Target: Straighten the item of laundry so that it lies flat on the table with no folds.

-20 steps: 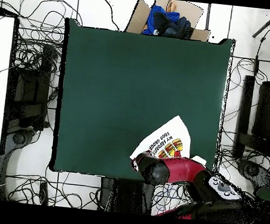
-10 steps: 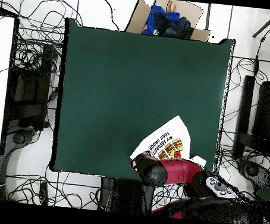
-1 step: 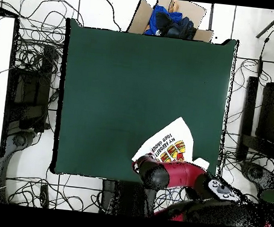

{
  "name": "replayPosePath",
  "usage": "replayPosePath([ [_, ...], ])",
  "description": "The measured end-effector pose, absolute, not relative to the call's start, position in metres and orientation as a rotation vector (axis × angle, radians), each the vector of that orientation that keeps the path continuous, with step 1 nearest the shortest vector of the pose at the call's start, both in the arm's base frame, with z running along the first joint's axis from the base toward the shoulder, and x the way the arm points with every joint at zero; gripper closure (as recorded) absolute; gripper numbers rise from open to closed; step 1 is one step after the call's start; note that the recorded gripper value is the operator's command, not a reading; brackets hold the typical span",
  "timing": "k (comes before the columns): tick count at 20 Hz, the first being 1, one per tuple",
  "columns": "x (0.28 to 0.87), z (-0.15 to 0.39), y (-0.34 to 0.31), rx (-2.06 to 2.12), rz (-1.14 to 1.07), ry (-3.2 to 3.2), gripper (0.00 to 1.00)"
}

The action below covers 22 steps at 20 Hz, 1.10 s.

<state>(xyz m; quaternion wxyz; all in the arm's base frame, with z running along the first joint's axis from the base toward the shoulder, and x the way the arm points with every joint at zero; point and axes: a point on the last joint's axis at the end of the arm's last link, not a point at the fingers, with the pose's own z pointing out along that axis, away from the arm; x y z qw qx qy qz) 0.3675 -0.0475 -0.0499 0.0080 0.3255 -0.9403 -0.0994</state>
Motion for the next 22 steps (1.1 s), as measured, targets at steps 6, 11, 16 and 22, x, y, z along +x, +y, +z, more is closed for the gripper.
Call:
replayPosePath([
  [6,0.365,-0.050,-0.046,1.034,-0.283,-2.949,0.00],
  [11,0.361,-0.050,-0.044,1.051,-0.251,-2.967,0.00],
  [16,0.359,-0.050,-0.043,1.052,-0.239,-2.983,0.00],
  [22,0.356,-0.050,-0.042,1.051,-0.217,-3.005,0.00],
])
